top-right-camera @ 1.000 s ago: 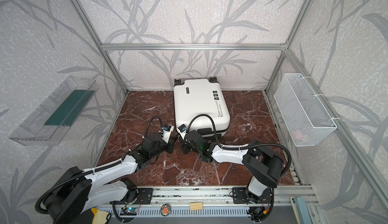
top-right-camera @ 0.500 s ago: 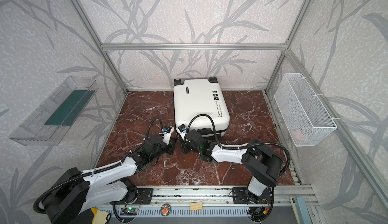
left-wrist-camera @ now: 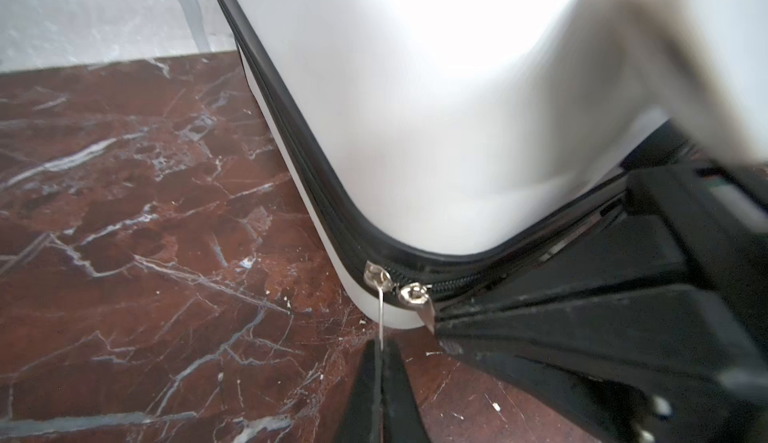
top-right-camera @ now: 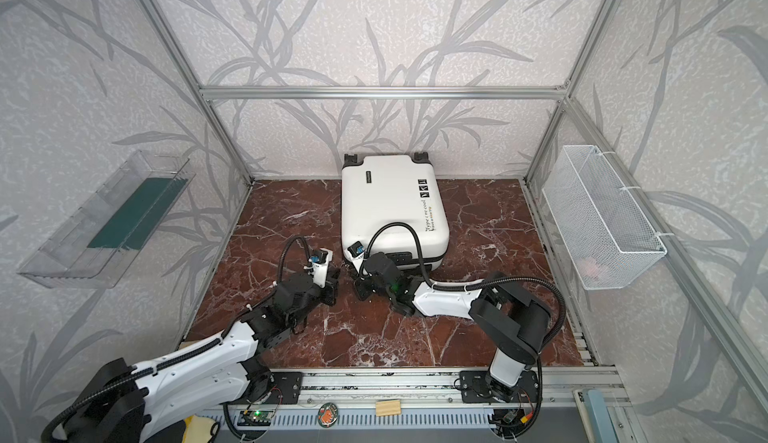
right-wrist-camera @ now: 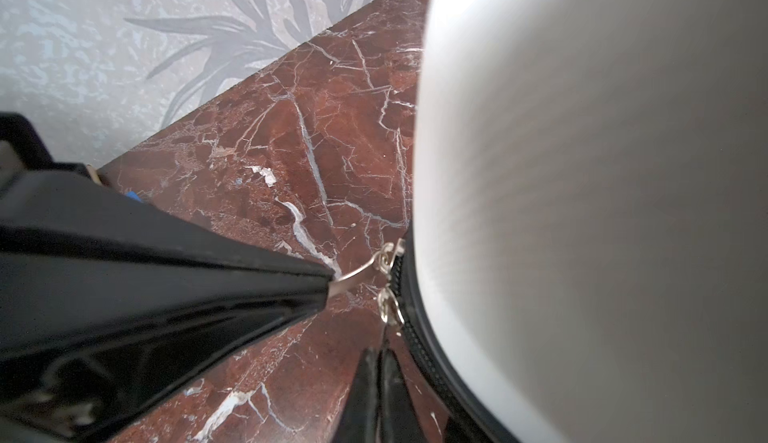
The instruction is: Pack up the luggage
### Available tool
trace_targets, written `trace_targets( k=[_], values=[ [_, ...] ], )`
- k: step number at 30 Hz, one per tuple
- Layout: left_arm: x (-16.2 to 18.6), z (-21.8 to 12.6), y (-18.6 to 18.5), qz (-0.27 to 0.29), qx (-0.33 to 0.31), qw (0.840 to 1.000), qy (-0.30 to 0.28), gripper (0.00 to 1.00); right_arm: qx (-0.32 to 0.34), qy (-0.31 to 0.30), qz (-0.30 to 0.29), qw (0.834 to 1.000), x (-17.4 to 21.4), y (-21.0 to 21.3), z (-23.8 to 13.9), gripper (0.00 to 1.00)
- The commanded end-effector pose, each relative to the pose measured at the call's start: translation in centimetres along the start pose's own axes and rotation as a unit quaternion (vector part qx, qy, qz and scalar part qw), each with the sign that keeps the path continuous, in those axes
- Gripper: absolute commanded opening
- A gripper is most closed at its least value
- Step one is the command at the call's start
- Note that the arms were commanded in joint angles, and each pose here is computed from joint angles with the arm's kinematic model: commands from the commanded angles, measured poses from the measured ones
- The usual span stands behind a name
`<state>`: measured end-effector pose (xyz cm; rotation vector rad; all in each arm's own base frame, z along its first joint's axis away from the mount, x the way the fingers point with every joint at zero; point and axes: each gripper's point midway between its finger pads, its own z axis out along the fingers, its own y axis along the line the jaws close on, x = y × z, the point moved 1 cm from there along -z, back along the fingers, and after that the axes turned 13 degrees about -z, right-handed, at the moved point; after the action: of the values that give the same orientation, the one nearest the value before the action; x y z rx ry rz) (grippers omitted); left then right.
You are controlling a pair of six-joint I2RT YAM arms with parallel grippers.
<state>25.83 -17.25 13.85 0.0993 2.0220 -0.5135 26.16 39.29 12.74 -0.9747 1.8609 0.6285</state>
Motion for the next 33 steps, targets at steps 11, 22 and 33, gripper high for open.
trace_targets(
  k=[11,22,33],
  values=[
    [-4.0,-4.3,3.0,-0.022,-0.07,0.993,-0.091,0.79,-0.064,-0.069,0.033,0.995,-5.9,2.1,-0.3,0.48],
    [-10.1,-7.6,5.5,-0.041,-0.137,0.975,-0.173,0.99,-0.012,-0.078,0.044,0.996,-12.2,-3.8,-4.9,0.76],
    [-16.9,-9.1,7.5,-0.041,-0.184,0.961,-0.201,0.99,0.159,-0.086,0.128,0.975,-12.8,-18.9,-14.7,0.98]
  ],
)
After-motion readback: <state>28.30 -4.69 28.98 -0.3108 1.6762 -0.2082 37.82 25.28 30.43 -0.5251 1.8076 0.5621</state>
